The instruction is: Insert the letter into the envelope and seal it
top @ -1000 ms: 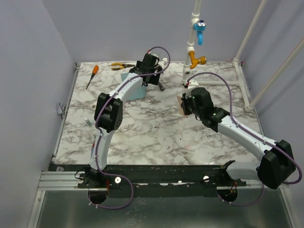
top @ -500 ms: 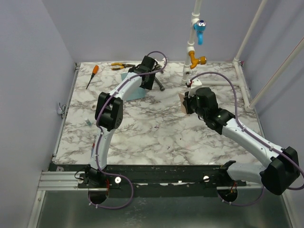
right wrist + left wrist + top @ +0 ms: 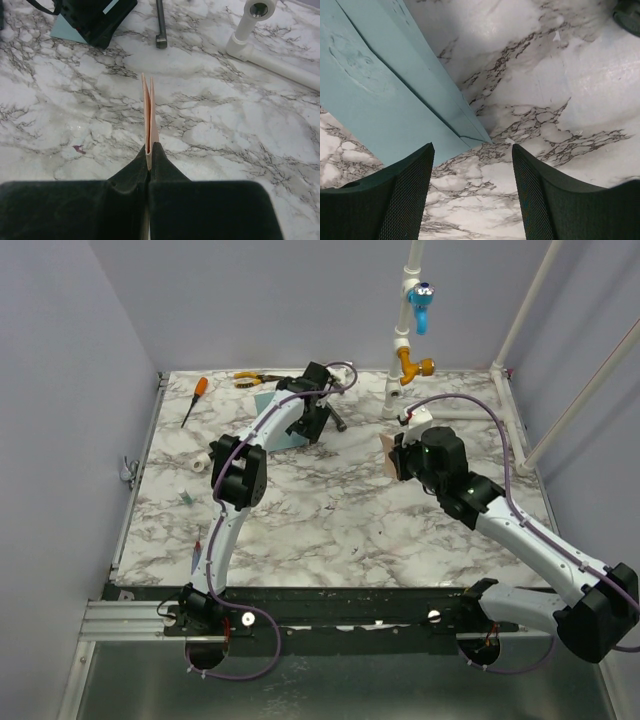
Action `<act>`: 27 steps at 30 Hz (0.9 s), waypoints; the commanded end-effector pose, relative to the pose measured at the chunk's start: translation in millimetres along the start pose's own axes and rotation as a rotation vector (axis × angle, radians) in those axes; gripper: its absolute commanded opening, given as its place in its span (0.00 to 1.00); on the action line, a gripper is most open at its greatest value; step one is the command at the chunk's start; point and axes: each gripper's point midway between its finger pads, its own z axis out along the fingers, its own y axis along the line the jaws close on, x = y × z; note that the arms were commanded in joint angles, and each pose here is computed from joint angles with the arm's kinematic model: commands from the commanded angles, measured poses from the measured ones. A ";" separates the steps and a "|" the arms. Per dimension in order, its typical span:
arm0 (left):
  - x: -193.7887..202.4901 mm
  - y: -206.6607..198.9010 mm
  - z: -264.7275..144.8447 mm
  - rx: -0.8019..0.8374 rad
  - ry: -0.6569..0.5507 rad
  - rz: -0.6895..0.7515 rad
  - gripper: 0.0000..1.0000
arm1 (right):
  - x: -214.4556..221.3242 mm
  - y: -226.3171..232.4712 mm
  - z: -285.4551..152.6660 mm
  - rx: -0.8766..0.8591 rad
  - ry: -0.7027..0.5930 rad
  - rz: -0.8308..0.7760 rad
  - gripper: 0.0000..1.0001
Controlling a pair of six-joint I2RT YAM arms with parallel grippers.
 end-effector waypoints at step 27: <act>-16.0 7.8 6.0 -0.073 -0.025 0.536 0.76 | -19.5 -16.3 -19.9 0.055 -0.066 -0.064 0.01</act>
